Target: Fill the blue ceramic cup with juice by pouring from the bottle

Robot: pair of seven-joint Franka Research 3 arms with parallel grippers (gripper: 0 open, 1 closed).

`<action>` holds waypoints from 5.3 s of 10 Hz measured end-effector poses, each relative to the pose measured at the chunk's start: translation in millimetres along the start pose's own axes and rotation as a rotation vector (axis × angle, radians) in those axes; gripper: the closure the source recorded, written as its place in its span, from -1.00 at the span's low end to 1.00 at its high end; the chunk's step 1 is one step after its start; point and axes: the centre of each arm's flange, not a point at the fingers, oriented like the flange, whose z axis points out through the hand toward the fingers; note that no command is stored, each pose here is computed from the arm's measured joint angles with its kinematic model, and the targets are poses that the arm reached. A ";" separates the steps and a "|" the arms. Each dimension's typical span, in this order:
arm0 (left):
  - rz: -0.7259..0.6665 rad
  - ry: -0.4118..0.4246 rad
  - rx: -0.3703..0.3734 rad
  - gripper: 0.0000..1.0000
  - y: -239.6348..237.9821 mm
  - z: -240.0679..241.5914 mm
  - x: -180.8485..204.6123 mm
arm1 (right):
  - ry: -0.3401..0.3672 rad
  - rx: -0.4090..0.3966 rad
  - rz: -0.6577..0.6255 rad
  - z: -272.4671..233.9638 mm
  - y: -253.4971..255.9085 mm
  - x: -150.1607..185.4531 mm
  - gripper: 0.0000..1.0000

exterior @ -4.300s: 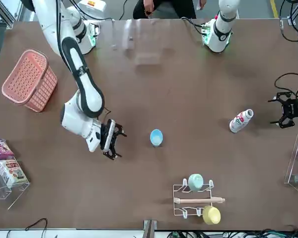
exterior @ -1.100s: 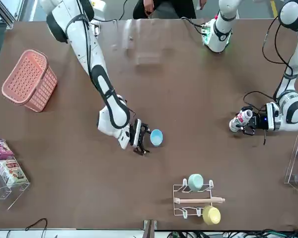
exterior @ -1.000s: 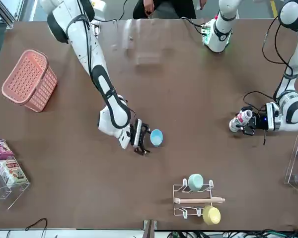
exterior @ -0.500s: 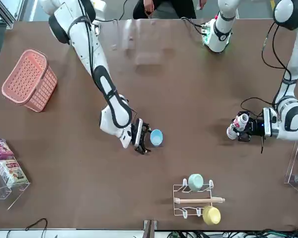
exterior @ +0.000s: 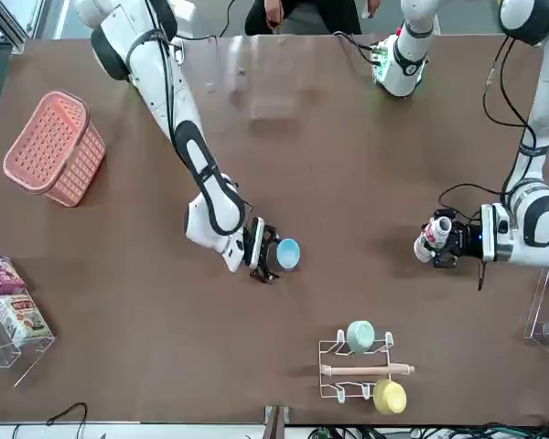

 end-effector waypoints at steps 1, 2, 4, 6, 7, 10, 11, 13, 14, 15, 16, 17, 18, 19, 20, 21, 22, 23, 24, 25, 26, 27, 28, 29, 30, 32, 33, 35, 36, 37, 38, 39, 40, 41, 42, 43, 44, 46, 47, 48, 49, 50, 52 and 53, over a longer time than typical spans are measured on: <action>-0.007 -0.023 0.004 0.01 -5.1 4.3 10.6 | 0.000 0.001 0.000 0.4 -0.5 0.2 -0.99; -0.013 -0.050 0.008 0.04 -9.9 8.6 24.2 | 0.000 0.002 -0.001 1.0 -1.2 0.6 -0.98; -0.022 -0.103 0.039 0.06 -19.2 23.2 45.7 | -0.001 0.003 -0.003 2.3 -2.9 1.3 -0.95; -0.034 -0.109 0.093 0.06 -30.3 55.7 52.8 | -0.001 0.004 -0.003 3.1 -3.7 1.6 -0.84; -0.047 -0.131 0.115 0.06 -38.7 75.2 57.2 | -0.001 0.003 -0.003 3.2 -3.7 1.3 -0.72; -0.070 -0.207 0.142 0.09 -53.4 116.6 84.4 | -0.001 0.003 -0.002 3.3 -3.8 1.1 -0.54; -0.072 -0.233 0.155 0.09 -56.8 128.5 88.6 | 0.000 0.002 -0.001 3.3 -3.8 1.0 -0.53; -0.085 -0.268 0.169 0.09 -62.0 154.5 95.5 | 0.000 0.002 0.000 3.4 -3.9 0.9 -0.48; -0.087 -0.281 0.175 0.09 -64.1 168.4 102.9 | 0.000 0.001 0.000 3.4 -3.9 0.8 -0.47; -0.096 -0.295 0.185 0.09 -65.8 180.9 112.0 | 0.001 0.001 0.000 3.4 -3.9 0.8 -0.40; -0.112 -0.304 0.190 0.09 -66.3 190.7 121.0 | 0.001 0.001 0.000 3.4 -3.8 0.8 -0.37; -0.119 -0.310 0.189 0.09 -66.3 198.2 126.0 | 0.001 0.001 0.000 3.3 -3.8 0.7 -0.35; -0.127 -0.318 0.191 0.09 -66.4 203.4 126.8 | 0.001 0.000 0.002 3.3 -3.8 0.6 -0.35; -0.148 -0.334 0.201 0.09 -67.0 207.6 126.3 | 0.002 0.000 0.002 3.3 -3.7 0.6 -0.35; -0.177 -0.371 0.217 0.09 -68.1 214.1 126.0 | 0.002 0.000 0.002 3.3 -3.7 0.5 -0.35; -0.201 -0.416 0.231 0.09 -68.9 222.9 127.9 | 0.001 -0.001 0.003 3.2 -3.6 0.5 -0.35; -0.216 -0.446 0.238 0.09 -69.1 233.8 132.0 | 0.001 -0.001 0.003 3.1 -3.5 0.4 -0.35; -0.230 -0.467 0.247 0.09 -68.7 245.7 136.9 | 0.001 -0.002 0.003 2.9 -3.3 0.3 -0.35; -0.229 -0.492 0.267 0.09 -69.3 258.1 143.1 | 0.000 -0.002 0.003 2.7 -3.0 0.1 -0.35; -0.209 -0.534 0.278 0.09 -69.4 272.8 149.9 | 0.000 -0.003 0.003 2.6 -2.8 0.0 -0.35; -0.205 -0.576 0.283 0.09 -67.6 289.1 155.3 | 0.000 -0.003 0.003 2.4 -2.6 0.0 -0.35; -0.207 -0.611 0.285 0.08 -64.2 306.1 159.5 | 0.000 -0.004 0.003 2.3 -2.5 -0.1 -0.35; -0.192 -0.653 0.285 0.07 -61.0 318.9 163.4 | 0.000 -0.004 0.003 2.2 -2.4 -0.2 -0.35; -0.160 -0.712 0.279 0.07 -58.1 327.3 166.8 | 0.000 -0.004 0.003 2.2 -2.3 -0.2 -0.35; -0.141 -0.757 0.274 0.07 -55.1 335.6 170.1 | 0.000 -0.005 0.003 2.1 -2.3 -0.3 -0.35; -0.115 -0.821 0.257 0.07 -50.0 349.5 170.6 | 0.000 -0.005 0.003 2.1 -2.2 -0.3 -0.35; -0.104 -0.849 0.256 0.07 -49.4 351.1 169.5 | 0.000 -0.005 0.003 2.2 -2.3 -0.3 -0.34; -0.132 -0.868 0.259 0.07 -46.5 359.0 163.6 | 0.000 -0.004 0.004 2.3 -2.6 -0.1 -0.33; -0.142 -0.874 0.256 0.07 -45.0 363.9 159.8 | 0.000 -0.005 0.004 2.4 -2.6 -0.1 -0.33; -0.146 -0.879 0.260 0.07 -43.7 369.8 157.4 | 0.001 -0.005 0.005 2.4 -2.6 -0.1 -0.33; -0.139 -0.885 0.269 0.07 -42.9 375.4 156.5 | 0.001 -0.005 0.005 2.4 -2.6 -0.1 -0.33; -0.129 -0.890 0.272 0.07 -41.7 381.0 156.3 | 0.001 -0.005 0.005 2.4 -2.7 -0.1 -0.33; -0.125 -0.896 0.273 0.07 -40.3 385.6 155.9 | 0.001 -0.005 0.005 2.4 -2.7 -0.1 -0.33; -0.126 -0.904 0.277 0.06 -40.7 385.0 153.6 | 0.001 -0.005 0.005 2.4 -2.7 -0.1 -0.33; -0.126 -0.913 0.276 0.07 -41.3 383.8 150.3 | 0.001 -0.005 0.005 2.4 -2.7 -0.1 -0.33; -0.118 -0.937 0.272 0.07 -40.7 385.8 147.7 | 0.001 -0.005 0.005 2.4 -2.7 -0.1 -0.33; -0.113 -0.971 0.280 0.06 -39.0 390.2 149.1 | 0.001 -0.005 0.005 2.4 -2.7 -0.1 -0.33; -0.102 -0.999 0.288 0.06 -32.7 405.5 156.3 | 0.001 -0.005 0.006 2.4 -2.6 -0.1 -0.33; -0.095 -1.011 0.286 0.06 -31.1 409.6 156.5 | 0.001 -0.005 0.006 2.4 -2.6 -0.1 -0.33; -0.085 -1.031 0.293 0.06 -32.4 406.5 155.7 | 0.001 -0.005 0.006 2.3 -2.5 -0.1 -0.33; -0.082 -1.047 0.304 0.06 -34.4 401.4 156.8 | 0.002 -0.006 0.006 2.3 -2.5 0.0 -0.33; -0.099 -1.050 0.321 0.06 -35.5 398.7 157.9 | 0.002 -0.006 0.006 2.3 -2.4 0.0 -0.33; -0.141 -1.077 0.355 0.07 -35.6 398.7 156.3 | 0.002 -0.006 0.006 2.3 -2.4 0.1 -0.33; -0.152 -1.094 0.369 0.07 -34.6 402.3 157.1 | 0.003 -0.007 0.008 2.3 -2.4 0.1 -0.33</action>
